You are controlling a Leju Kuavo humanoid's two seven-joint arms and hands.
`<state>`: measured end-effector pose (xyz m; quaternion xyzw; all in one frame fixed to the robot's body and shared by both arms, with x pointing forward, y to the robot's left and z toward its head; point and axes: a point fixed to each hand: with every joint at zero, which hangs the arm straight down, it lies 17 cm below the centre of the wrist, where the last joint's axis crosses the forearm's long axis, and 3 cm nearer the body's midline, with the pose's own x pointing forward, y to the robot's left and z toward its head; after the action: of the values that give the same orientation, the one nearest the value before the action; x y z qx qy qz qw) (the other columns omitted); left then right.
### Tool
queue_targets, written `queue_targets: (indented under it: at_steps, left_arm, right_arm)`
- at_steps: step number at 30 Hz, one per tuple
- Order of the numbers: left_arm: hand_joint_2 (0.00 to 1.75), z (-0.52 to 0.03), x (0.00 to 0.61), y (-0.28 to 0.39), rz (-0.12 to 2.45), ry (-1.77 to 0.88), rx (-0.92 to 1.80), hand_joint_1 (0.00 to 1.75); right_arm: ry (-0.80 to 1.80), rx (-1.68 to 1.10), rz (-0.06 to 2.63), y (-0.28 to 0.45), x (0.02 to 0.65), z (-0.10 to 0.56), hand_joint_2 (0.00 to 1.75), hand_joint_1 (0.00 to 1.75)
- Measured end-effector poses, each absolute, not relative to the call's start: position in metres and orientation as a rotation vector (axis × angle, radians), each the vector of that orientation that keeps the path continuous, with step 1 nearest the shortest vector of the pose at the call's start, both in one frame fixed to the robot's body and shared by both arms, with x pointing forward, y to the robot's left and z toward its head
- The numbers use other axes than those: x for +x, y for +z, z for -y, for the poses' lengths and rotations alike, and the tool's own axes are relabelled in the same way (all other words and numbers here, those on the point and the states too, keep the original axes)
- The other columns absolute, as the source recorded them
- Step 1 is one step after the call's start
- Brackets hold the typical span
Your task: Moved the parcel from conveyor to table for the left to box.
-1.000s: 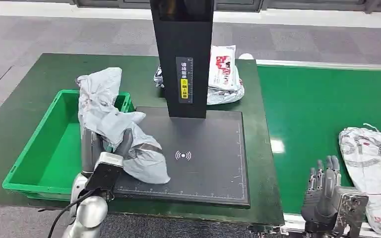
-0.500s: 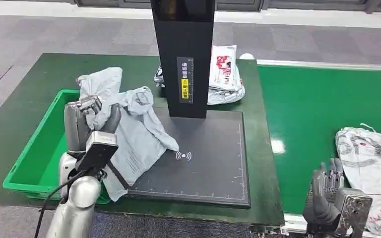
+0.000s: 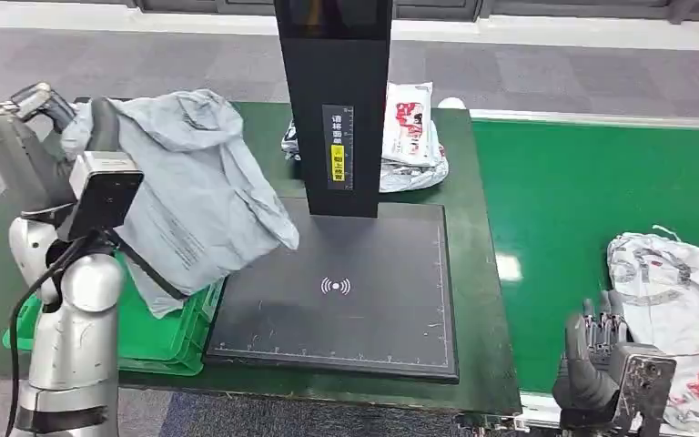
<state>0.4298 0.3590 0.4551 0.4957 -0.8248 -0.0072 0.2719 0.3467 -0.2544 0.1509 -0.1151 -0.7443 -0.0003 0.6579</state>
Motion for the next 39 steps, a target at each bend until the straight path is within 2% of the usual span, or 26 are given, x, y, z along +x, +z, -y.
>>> queue_targets:
  at_steps: [9, 15, 16, 17, 22, 28, 39]
  left_arm:
    - [1.75, -0.425, 0.399, 0.468, 2.137, 0.116, 1.576, 1.75]
    - [1.75, -0.440, 0.394, 0.468, 2.073, 0.127, 1.635, 1.75]
    - [1.75, -0.441, 0.394, 0.468, 2.066, 0.125, 1.638, 0.05]
    - [0.00, -0.442, 0.394, 0.468, 2.061, 0.125, 1.639, 0.00]
    - [0.00, -0.436, 0.435, 0.440, 1.885, -0.072, 1.545, 0.00]
    - [0.00, -0.396, 0.491, 0.384, 1.729, -0.340, 1.370, 0.00]
    - [0.00, -0.391, 0.523, 0.328, 1.598, -0.461, 1.302, 0.00]
  right_arm:
    - [-0.004, -0.262, 1.677, 0.150, 0.347, 0.255, 1.75, 0.00]
    - [-0.003, -0.271, 1.667, 0.149, 0.349, 0.254, 1.75, 0.00]
    - [-0.003, -0.271, 1.667, 0.149, 0.349, 0.254, 1.75, 0.00]
    - [-0.004, -0.270, 1.667, 0.149, 0.349, 0.254, 1.75, 0.00]
    - [-0.008, -0.269, 1.661, 0.148, 0.349, 0.254, 1.75, 0.00]
    - [-0.006, -0.263, 1.649, 0.145, 0.348, 0.258, 1.75, 0.00]
    - [-0.005, -0.269, 1.642, 0.141, 0.345, 0.264, 1.75, 0.00]
